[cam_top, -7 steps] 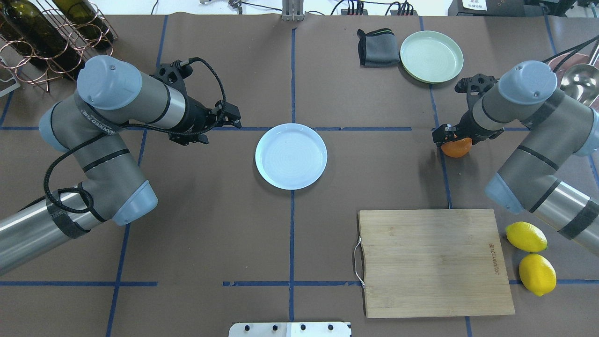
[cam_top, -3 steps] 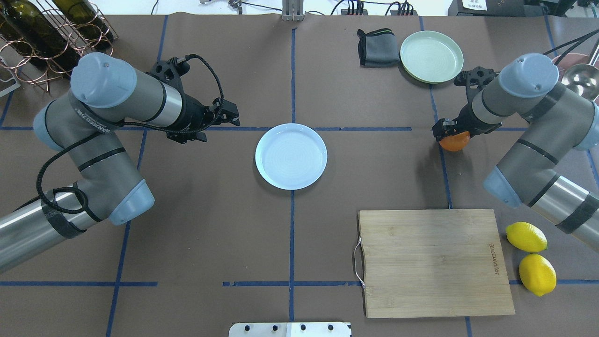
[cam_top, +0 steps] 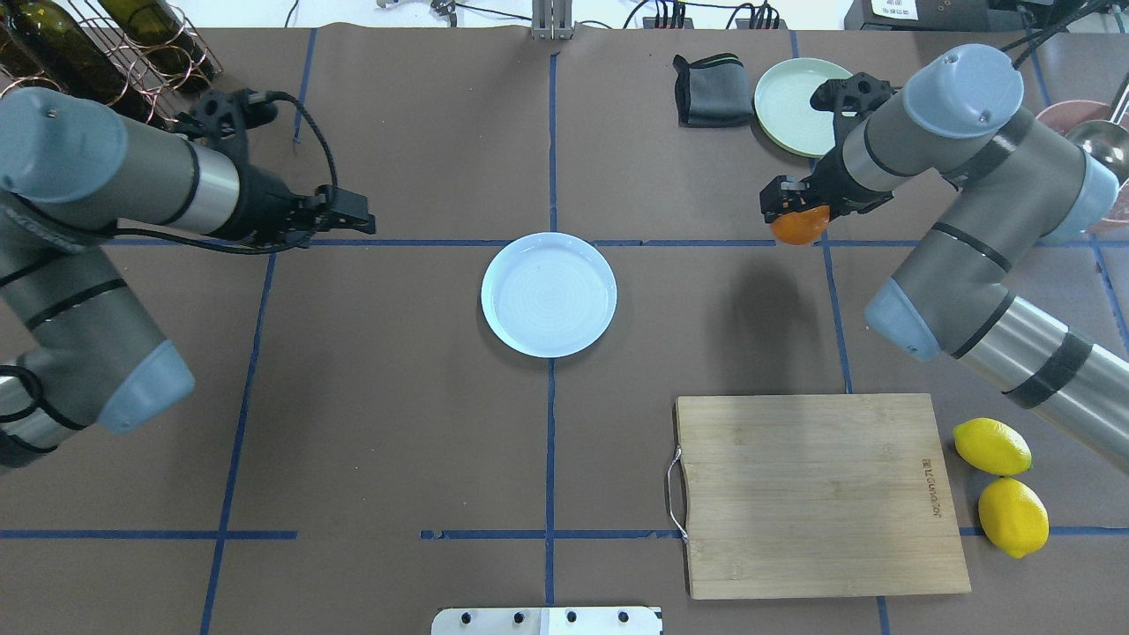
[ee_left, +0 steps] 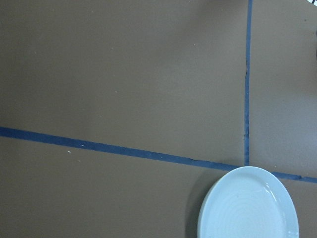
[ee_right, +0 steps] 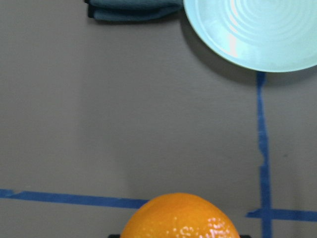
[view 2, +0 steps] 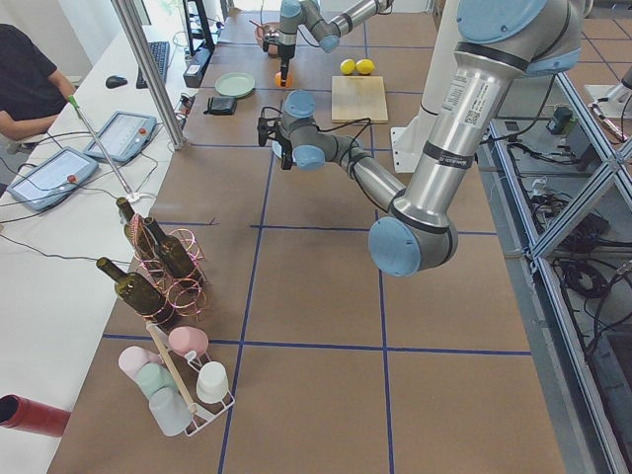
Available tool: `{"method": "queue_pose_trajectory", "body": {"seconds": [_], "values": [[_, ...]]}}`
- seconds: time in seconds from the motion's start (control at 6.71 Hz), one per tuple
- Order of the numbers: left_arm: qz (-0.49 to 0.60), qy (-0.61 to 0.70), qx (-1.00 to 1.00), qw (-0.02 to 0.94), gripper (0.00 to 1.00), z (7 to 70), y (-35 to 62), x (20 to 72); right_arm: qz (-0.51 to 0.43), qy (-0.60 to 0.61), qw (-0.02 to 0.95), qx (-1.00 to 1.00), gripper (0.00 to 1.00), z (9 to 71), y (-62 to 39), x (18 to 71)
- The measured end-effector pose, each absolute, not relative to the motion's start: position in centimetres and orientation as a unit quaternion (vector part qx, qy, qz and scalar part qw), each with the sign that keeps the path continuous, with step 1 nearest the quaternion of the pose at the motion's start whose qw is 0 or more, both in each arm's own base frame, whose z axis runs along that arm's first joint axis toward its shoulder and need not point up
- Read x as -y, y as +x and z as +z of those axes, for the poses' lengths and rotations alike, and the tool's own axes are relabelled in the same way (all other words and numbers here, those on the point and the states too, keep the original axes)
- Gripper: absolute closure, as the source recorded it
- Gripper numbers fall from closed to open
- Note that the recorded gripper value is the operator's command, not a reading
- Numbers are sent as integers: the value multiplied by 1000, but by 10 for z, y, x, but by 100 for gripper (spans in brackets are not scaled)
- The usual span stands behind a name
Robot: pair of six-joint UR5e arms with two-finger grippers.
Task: Pick orange to plate
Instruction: 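Lift the orange with the right gripper toward the plate while left arm withdraws, then lower the orange onto the plate, open the right gripper, withdraw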
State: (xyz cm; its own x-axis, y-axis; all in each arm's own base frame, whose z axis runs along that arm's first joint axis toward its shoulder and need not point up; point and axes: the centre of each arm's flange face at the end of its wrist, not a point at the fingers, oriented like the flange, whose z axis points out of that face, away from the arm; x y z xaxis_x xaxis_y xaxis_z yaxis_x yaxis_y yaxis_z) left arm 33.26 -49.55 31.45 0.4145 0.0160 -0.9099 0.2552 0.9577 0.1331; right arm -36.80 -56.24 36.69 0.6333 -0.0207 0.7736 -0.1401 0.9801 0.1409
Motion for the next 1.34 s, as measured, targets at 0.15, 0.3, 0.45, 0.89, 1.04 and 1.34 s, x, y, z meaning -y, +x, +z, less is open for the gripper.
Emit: {"method": "queue_pose_trajectory", "body": {"seconds": [0.15,0.3,0.45,0.89,1.04,1.34], "values": [[-57,146,-521,839,0,337,288,501,51,84,887,450,100,331,-394,553],[-33,171,-500,848,0,360,249,507,67,74,877,470,100,296,-423,541],[-8,193,-478,857,0,384,219,509,81,69,869,483,100,265,-453,526],[27,217,-432,875,0,460,167,494,98,80,868,480,100,216,-544,491],[22,215,-425,879,0,474,155,491,100,84,876,465,100,212,-578,492],[19,211,-418,883,0,485,146,491,97,82,886,446,0,213,-612,492]]}}
